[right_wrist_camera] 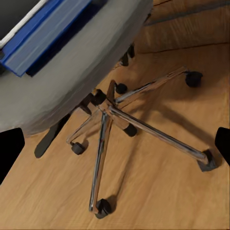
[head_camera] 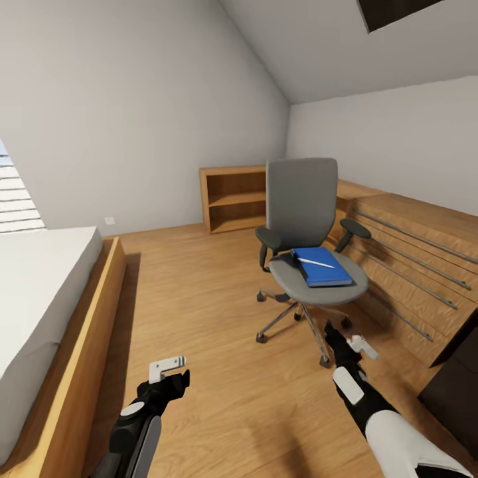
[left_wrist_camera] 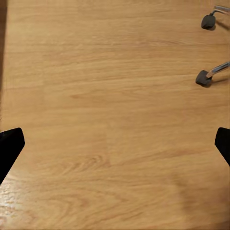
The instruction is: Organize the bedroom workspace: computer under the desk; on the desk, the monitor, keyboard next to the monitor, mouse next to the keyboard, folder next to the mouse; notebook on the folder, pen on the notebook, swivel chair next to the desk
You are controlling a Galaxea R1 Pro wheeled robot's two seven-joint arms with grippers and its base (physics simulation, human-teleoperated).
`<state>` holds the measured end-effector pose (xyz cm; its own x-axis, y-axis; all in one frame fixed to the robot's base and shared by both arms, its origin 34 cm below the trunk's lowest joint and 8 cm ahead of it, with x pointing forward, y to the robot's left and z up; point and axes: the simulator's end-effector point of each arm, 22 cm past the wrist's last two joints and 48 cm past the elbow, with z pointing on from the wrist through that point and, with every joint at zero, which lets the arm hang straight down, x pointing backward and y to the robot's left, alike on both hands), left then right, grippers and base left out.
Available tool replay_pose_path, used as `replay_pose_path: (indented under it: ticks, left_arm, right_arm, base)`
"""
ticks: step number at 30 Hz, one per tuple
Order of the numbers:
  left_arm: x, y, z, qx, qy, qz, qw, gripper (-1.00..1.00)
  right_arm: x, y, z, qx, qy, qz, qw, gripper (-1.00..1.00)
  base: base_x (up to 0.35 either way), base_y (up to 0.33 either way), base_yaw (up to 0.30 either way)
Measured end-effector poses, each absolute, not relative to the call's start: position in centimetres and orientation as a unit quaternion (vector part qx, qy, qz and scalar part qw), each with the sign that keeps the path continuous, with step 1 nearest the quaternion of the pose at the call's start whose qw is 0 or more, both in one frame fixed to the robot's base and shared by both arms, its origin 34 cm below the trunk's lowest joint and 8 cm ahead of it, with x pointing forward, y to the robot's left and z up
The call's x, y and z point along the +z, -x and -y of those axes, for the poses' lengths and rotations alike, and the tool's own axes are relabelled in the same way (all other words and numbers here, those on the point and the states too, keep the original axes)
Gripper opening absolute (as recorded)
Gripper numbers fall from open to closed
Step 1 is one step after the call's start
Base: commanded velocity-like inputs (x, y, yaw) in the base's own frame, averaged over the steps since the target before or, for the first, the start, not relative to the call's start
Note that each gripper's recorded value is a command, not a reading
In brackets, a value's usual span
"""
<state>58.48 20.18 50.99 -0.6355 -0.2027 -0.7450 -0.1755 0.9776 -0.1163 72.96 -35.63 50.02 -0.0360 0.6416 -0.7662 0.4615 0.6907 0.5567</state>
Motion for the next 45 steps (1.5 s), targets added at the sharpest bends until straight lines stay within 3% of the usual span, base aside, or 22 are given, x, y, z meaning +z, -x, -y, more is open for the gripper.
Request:
replay_pose_path:
  ticks: [4, 5, 7, 11, 22, 45]
  left_arm:
    - [52.0, -58.7, -20.3, -0.015, 0.106, -0.903, 0.415, 1.00]
    - [52.3, -58.8, -20.5, -0.013, 0.107, -0.902, 0.417, 1.00]
    - [50.7, -58.1, -20.6, -0.006, 0.106, -0.912, 0.396, 1.00]
    - [48.1, -56.0, -21.7, 0.023, 0.115, -0.921, 0.371, 1.00]
    - [38.5, -47.1, -21.7, 0.058, 0.126, -0.935, 0.328, 1.00]
    - [41.8, -46.3, -21.6, 0.065, 0.128, -0.935, 0.324, 1.00]
  right_arm:
    - [49.7, -69.6, 33.1, 0.034, -0.338, -0.706, 0.622, 1.00]
    - [46.9, -66.4, 29.0, 0.014, -0.272, -0.732, 0.624, 1.00]
    - [38.2, -56.4, 27.8, -0.019, -0.266, -0.798, 0.540, 1.00]
    - [39.1, -54.6, 27.8, -0.034, -0.251, -0.791, 0.557, 1.00]
    - [41.5, -54.0, 26.2, -0.027, -0.208, -0.796, 0.568, 1.00]
    - [45.9, -54.5, 25.4, -0.021, -0.190, -0.803, 0.565, 1.00]
  base:
    - [0.000, 0.000, -0.040]
    - [0.000, 0.000, -0.004]
    - [0.000, 0.000, -0.001]
    - [0.000, 0.000, -0.056]
    - [0.000, 0.000, -0.177]
    - [0.000, 0.000, -0.004]
